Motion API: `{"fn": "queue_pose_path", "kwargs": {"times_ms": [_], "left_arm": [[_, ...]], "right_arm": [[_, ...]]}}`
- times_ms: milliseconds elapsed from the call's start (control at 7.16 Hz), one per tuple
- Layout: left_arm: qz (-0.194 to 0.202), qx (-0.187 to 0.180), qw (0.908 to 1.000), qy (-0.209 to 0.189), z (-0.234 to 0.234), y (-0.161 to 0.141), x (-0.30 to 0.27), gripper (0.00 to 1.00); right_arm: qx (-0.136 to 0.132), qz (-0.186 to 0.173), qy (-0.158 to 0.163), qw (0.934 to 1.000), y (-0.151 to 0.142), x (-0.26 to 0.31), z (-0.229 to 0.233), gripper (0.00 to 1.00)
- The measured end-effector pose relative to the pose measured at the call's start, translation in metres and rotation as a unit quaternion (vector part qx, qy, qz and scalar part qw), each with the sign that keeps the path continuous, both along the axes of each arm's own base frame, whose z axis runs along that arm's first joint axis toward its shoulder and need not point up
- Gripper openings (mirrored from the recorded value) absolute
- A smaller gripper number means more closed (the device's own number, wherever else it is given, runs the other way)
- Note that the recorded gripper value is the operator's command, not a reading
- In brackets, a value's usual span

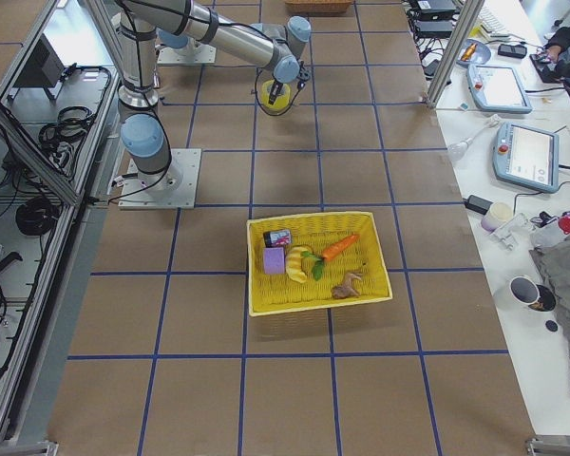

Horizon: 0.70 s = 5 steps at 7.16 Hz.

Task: Transfer tape with both arms
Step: 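Carry the tape roll to the table center and set it down, then open and raise the right gripper while the left gripper reaches toward the tape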

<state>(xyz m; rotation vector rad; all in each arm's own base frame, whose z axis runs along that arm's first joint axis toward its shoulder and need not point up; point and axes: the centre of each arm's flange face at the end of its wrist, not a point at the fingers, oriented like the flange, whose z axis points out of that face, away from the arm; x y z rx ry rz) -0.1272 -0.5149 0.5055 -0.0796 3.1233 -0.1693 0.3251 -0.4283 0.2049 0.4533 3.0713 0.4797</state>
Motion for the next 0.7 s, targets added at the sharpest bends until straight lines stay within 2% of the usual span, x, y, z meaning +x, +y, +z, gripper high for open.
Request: {"fn": "queue_pose_path", "kwargs": {"times_ms": [140,419,699], "left_arm": [[0.0,0.0,1.0,0.0,0.0,0.0,0.0,1.0],[0.0,0.0,1.0,-0.001,0.0,0.0,0.0,1.0],[0.001,0.001,1.0,-0.002,0.0,0.001,-0.002,1.0]], "right_arm": [[0.002,-0.002,0.001,1.0,0.003,-0.001,-0.002,0.94],[-0.007,-0.011,0.006,0.9999,-0.002,0.0,0.003,0.99],[-0.042,-0.014,0.007,0.999,-0.028,0.001,0.035,1.0]]}}
